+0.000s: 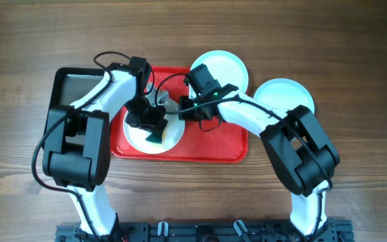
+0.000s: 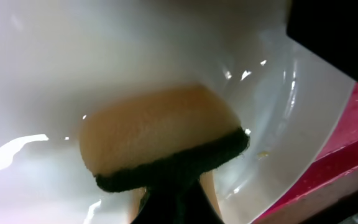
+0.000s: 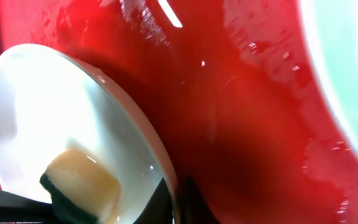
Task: Clean dirty plates on tray and stack at the side
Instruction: 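Scrub the plate surface with the sponge while the right gripper holds it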
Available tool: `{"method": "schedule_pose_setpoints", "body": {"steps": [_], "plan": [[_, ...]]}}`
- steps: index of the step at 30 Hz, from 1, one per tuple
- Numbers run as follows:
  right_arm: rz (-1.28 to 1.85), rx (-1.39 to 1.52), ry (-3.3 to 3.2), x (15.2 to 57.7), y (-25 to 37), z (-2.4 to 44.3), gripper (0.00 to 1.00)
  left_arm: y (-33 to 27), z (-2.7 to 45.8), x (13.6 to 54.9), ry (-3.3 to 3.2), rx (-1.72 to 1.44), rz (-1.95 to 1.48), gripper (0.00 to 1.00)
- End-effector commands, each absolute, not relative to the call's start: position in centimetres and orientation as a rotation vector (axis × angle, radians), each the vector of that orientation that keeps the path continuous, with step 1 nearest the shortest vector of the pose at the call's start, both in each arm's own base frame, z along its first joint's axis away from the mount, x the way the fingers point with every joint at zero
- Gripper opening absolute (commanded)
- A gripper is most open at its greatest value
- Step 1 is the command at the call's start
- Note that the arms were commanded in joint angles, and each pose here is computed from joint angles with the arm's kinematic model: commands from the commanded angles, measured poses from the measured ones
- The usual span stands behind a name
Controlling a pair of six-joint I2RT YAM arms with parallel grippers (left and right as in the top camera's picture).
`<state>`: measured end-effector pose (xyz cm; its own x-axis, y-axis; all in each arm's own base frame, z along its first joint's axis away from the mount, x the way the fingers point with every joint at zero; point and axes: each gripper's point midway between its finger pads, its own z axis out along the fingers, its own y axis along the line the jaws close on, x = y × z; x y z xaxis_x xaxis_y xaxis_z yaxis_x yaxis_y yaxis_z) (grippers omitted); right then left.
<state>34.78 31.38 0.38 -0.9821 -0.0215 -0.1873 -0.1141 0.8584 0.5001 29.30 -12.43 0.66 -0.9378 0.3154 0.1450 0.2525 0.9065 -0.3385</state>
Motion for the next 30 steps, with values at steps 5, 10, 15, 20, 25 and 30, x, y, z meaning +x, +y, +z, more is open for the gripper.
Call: {"method": "schedule_pose_setpoints", "body": {"steps": [5,10,15,20,25,30], "plan": [[0.783,-0.046,2.876,35.1,31.2,-0.3,0.04,-15.0,-1.5,32.6,-2.989,-0.154,0.572,0.04],[0.782,-0.046,2.876,35.1,31.2,-0.3,0.04,-6.4,-2.5,36.7,-3.215,0.421,-0.202,0.04],[0.781,-0.046,2.878,35.0,31.2,-0.3,0.04,-4.1,-1.4,37.5,-3.217,0.563,-0.358,0.04],[0.782,-0.046,2.876,35.1,31.2,-0.3,0.04,-5.7,0.3,37.3,-3.169,0.543,-0.255,0.04],[0.781,-0.051,2.876,35.1,31.1,-0.3,0.04,-13.0,0.5,35.4,-3.049,0.207,0.358,0.04],[0.784,-0.059,2.876,35.0,31.2,-0.3,0.04,-17.4,1.4,33.9,-2.987,-0.105,0.600,0.04]]}}
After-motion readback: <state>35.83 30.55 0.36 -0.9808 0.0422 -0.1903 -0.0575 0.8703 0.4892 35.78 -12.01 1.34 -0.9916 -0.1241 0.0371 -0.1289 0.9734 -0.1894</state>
